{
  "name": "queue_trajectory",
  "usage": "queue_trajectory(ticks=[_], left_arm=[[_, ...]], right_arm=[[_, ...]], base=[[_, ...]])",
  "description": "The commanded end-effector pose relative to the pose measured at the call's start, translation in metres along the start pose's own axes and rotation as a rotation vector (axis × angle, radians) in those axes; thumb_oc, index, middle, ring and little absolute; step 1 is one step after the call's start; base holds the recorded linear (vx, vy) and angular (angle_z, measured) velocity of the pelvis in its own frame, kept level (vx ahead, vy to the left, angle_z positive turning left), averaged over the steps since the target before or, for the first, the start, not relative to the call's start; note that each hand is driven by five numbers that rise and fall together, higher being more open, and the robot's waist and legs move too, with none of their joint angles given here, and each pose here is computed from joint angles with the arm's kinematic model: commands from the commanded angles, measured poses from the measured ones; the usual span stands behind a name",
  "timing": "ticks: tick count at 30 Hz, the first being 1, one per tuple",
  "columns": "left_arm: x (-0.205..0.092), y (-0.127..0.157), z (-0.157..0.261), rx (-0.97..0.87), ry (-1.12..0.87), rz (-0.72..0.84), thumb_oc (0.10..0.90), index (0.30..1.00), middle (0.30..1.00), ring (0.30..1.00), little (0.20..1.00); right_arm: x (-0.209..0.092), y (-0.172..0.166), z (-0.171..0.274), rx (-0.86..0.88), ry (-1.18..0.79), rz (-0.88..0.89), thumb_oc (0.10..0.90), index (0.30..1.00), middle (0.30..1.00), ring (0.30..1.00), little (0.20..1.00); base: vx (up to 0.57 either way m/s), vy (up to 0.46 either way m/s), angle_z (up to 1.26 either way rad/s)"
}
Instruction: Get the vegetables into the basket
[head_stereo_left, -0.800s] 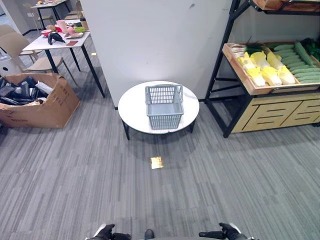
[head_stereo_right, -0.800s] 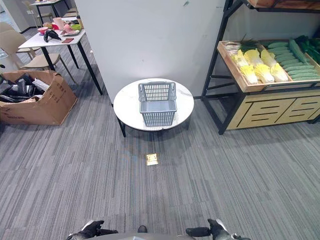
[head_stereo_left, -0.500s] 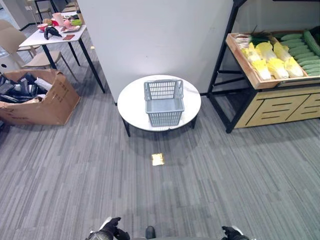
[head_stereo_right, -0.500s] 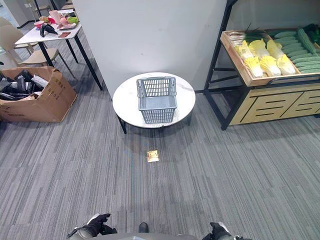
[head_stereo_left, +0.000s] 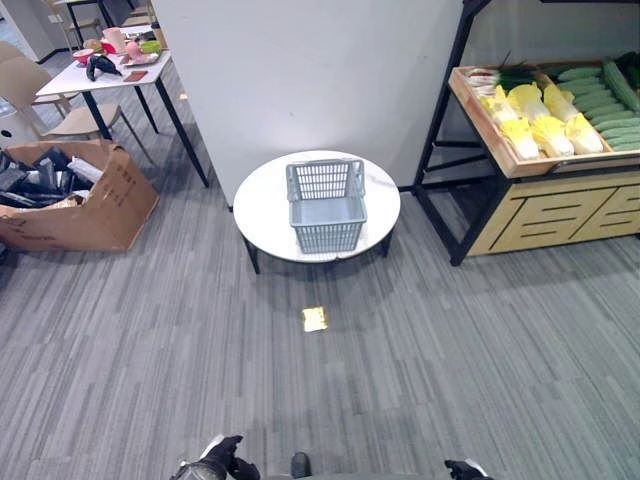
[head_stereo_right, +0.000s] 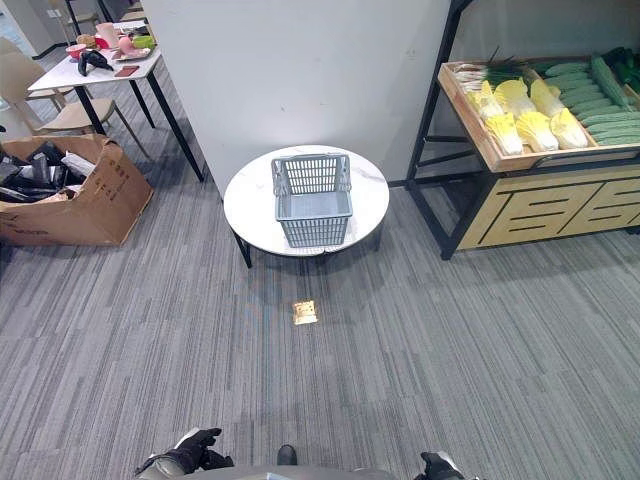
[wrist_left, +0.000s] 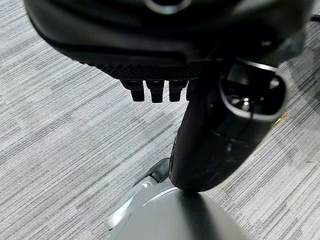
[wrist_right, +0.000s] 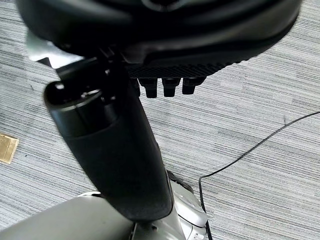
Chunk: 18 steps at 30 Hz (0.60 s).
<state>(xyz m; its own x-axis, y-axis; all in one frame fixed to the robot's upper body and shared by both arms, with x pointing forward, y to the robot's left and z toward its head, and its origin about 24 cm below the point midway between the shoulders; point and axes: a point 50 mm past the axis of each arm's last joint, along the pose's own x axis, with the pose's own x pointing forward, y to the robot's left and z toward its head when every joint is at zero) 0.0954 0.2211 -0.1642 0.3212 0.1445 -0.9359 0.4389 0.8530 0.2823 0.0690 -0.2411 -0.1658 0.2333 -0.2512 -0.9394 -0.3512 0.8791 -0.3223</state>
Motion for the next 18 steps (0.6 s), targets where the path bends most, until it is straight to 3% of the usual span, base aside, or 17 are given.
queue_trajectory(ticks=[1, 18], left_arm=[[0.000, -0.013, -0.002, 0.000, 0.037, -0.055, 0.900, 1.000, 1.000, 1.000, 1.000], [0.000, -0.008, -0.011, 0.009, 0.079, -0.030, 0.900, 1.000, 1.000, 1.000, 1.000]], right_arm=[[0.001, -0.015, 0.013, -0.058, -0.026, -0.039, 0.900, 1.000, 1.000, 1.000, 1.000], [0.001, -0.005, 0.010, -0.047, -0.021, -0.012, 0.900, 1.000, 1.000, 1.000, 1.000]], base=[[0.00, 0.000, 0.00], [0.00, 0.000, 0.00]])
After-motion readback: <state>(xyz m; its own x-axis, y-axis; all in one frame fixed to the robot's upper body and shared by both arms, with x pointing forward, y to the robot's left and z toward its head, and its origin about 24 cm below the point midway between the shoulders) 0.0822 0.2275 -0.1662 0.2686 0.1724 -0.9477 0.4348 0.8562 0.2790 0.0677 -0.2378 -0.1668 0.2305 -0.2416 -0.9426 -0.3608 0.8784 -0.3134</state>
